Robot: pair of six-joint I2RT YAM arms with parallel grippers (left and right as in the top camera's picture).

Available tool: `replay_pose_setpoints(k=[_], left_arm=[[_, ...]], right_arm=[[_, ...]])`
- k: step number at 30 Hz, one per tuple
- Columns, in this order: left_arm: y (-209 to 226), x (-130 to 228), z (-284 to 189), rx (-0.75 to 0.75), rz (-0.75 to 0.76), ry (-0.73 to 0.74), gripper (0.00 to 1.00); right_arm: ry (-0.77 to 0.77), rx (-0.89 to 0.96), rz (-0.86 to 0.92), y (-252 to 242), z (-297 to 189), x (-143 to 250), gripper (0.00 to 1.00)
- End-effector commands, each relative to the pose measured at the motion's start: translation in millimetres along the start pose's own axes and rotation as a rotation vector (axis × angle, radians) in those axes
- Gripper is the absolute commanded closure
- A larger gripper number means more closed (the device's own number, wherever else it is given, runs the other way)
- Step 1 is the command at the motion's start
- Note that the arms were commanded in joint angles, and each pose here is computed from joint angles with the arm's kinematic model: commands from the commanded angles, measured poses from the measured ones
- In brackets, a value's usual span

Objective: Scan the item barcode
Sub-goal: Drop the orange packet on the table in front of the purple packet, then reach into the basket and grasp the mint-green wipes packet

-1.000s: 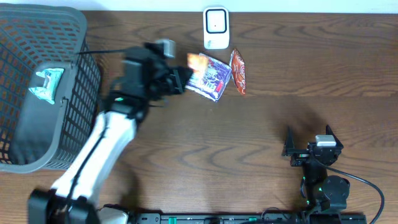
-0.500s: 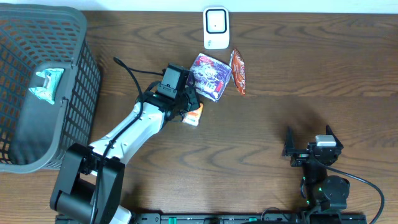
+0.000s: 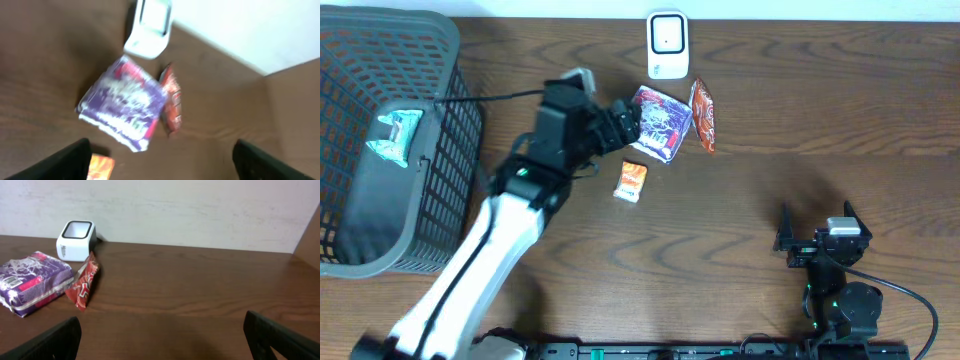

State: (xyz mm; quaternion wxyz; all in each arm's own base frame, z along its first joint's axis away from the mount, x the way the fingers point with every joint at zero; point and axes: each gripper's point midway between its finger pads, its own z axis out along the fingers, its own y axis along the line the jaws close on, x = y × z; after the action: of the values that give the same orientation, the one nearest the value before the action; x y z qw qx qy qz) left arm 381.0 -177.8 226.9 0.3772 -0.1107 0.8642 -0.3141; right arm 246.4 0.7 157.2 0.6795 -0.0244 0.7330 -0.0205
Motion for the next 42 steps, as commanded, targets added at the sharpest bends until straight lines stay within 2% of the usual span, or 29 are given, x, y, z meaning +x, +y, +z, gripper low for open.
replay_pose_setpoints(k=[1, 4, 6, 12, 17, 28, 32, 33, 34, 35, 42], left_arm=[[-15.1, -13.9, -26.7, 0.04, 0.044, -0.058, 0.09], [-29.2, -28.4, -53.2, 0.074, 0.134, -0.137, 0.07], [-27.9, -45.6, -71.8, 0.046, 0.16, -0.225, 0.07], [-2.6, -96.1, -130.6, -0.043, 0.111, -0.455, 0.07], [28.6, -132.2, -170.7, -0.119, 0.064, -0.607, 0.07], [64.3, -210.1, -258.4, -0.217, 0.009, -0.92, 0.07], [104.3, -223.8, -283.9, -0.339, -0.034, -0.999, 0.07], [123.4, -225.7, -290.9, -0.403, -0.065, -1.017, 0.06], [138.3, -225.8, -294.9, -0.453, -0.091, -1.023, 0.01], [156.6, -225.3, -298.9, -0.511, -0.122, -1.027, 0.02], [241.2, -221.2, -286.6, -0.676, -0.245, -0.944, 0.02]], right_arm=[[0.001, 0.015, -0.012, -3.0, -0.1, 1.0, 0.01], [0.001, 0.015, -0.012, -3.0, -0.1, 1.0, 0.01], [0.001, 0.015, -0.012, -3.0, -0.1, 1.0, 0.01], [0.001, 0.015, -0.012, -3.0, -0.1, 1.0, 0.01], [0.001, 0.015, -0.012, -3.0, -0.1, 1.0, 0.01], [0.001, 0.015, -0.012, -3.0, -0.1, 1.0, 0.01], [0.001, 0.015, -0.012, -3.0, -0.1, 1.0, 0.01], [0.001, 0.015, -0.012, -3.0, -0.1, 1.0, 0.01], [0.001, 0.015, -0.012, -3.0, -0.1, 1.0, 0.01], [0.001, 0.015, -0.012, -3.0, -0.1, 1.0, 0.01], [0.001, 0.015, -0.012, -3.0, -0.1, 1.0, 0.01]])
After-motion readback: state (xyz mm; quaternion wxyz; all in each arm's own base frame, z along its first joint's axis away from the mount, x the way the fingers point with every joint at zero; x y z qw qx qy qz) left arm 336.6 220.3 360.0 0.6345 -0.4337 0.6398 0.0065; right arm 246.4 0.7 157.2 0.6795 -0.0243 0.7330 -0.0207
